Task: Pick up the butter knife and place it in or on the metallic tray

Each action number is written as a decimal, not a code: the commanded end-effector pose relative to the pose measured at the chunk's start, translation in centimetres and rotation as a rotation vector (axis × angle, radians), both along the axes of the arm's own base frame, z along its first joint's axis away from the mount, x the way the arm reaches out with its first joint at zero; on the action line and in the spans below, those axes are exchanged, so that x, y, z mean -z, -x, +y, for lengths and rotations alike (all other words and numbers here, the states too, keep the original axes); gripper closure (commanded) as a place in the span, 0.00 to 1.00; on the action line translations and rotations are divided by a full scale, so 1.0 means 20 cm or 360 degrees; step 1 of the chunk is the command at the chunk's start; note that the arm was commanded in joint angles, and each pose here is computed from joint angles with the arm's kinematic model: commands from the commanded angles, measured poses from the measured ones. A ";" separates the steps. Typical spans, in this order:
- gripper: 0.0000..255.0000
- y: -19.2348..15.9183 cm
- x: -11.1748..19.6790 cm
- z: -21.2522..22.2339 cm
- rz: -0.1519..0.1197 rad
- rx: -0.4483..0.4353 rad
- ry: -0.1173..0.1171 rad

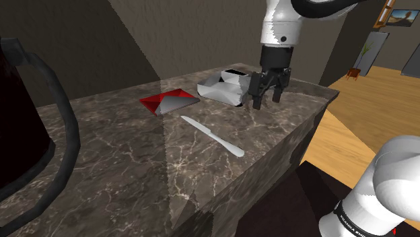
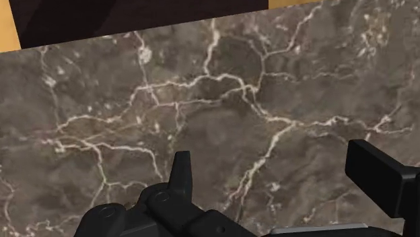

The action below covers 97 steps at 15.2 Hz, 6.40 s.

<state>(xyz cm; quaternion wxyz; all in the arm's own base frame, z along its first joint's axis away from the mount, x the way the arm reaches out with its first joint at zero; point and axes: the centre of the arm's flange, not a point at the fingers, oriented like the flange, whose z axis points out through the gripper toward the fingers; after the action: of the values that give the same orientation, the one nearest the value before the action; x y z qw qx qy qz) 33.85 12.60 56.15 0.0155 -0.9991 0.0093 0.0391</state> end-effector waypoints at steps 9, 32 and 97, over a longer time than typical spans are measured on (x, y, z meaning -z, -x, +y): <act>0.00 -0.17 0.01 0.65 -0.0086 -0.0174 0.0043; 1.00 -0.22 0.22 0.92 -0.0121 -0.0246 0.0061; 1.00 -1.10 -0.15 -0.30 -0.0121 -0.0246 0.0061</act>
<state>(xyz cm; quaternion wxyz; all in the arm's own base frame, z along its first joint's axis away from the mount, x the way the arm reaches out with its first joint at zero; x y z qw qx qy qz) 55.90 6.60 59.64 -0.0064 -0.9977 -0.0678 0.0024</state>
